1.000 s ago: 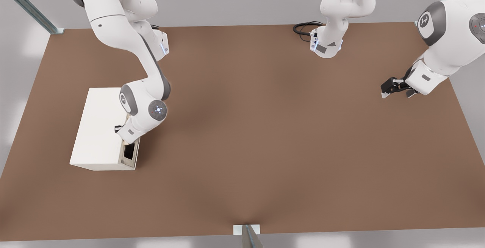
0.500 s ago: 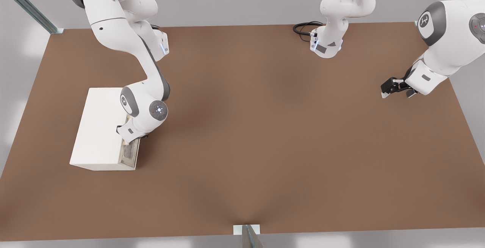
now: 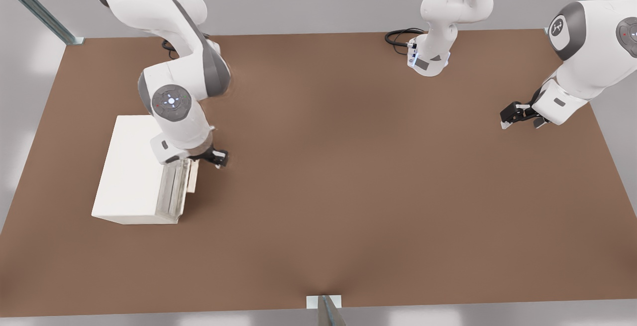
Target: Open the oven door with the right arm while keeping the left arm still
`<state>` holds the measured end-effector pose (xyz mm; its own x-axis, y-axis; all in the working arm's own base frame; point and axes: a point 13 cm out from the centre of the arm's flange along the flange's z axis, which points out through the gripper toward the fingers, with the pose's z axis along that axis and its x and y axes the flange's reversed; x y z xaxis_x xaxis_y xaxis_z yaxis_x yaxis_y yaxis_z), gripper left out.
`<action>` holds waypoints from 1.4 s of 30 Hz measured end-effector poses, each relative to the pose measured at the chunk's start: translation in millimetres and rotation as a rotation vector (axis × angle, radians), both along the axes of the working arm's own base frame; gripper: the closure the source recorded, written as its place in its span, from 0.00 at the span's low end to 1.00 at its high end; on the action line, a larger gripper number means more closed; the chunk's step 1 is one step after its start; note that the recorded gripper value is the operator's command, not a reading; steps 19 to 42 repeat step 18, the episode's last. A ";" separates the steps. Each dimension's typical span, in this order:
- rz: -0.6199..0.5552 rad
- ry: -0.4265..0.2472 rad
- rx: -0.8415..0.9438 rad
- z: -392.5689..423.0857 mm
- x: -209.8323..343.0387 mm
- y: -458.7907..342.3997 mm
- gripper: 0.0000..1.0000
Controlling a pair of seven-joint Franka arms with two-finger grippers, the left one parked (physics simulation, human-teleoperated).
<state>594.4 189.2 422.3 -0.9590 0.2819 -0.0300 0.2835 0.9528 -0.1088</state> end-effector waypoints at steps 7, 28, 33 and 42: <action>-0.083 0.003 0.085 79.7 10.1 -144.9 0.00; 0.104 0.091 0.053 70.1 -2.6 -153.5 0.00; 0.104 0.091 0.053 70.1 -2.6 -153.5 0.00; 0.104 0.091 0.053 70.1 -2.6 -153.5 0.00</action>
